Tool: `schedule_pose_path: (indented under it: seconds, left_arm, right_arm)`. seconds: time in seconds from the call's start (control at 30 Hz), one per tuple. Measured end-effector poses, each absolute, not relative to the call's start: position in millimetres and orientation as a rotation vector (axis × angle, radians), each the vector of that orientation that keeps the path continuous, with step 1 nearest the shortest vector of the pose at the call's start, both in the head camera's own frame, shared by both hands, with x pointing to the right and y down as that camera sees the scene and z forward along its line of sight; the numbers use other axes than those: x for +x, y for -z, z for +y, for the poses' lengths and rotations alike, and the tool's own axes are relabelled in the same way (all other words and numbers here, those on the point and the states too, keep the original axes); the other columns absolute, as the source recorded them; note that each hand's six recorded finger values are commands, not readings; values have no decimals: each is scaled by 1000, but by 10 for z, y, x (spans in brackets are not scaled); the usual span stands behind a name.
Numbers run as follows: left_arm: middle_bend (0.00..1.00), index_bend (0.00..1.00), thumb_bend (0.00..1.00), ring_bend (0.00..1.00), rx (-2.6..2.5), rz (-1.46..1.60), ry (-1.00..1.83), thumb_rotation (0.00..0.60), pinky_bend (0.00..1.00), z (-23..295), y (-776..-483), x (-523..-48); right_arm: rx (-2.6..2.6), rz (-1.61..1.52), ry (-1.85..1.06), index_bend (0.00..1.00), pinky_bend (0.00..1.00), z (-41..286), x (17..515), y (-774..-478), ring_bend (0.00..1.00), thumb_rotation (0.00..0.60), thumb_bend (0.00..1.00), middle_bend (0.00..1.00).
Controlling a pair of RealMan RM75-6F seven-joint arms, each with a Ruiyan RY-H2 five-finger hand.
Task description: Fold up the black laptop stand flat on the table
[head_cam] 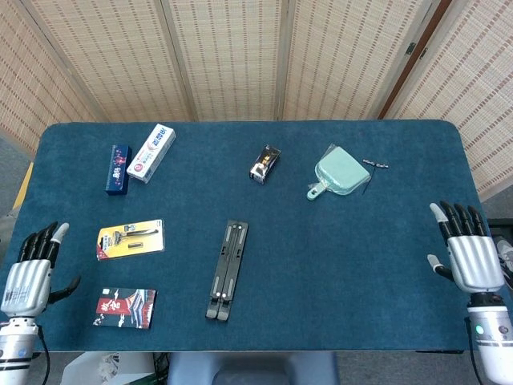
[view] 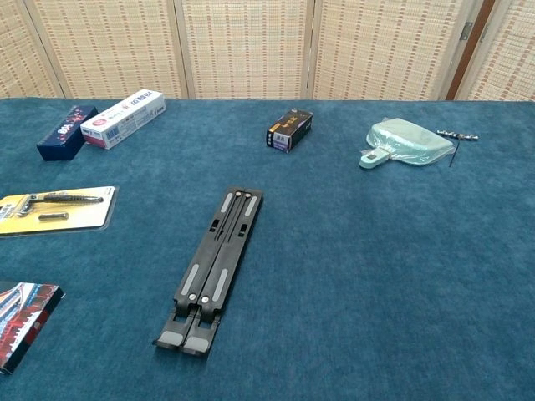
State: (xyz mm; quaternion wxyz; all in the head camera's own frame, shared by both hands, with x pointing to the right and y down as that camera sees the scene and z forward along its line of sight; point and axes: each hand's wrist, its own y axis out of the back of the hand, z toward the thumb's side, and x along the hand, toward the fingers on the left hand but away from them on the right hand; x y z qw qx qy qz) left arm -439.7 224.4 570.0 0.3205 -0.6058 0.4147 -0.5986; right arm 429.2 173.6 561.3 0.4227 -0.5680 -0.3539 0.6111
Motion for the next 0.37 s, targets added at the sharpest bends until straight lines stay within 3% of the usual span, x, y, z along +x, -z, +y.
schedule_pose_path:
  seconds: [0.37]
  left_arm:
    - [0,0,237,0,-1581,1090,1586,600,0,2428,-5545,-4401]
  right_arm:
    - [-1407,-950,-1535,0,13,1989,4385,-5471,0,600,169,92]
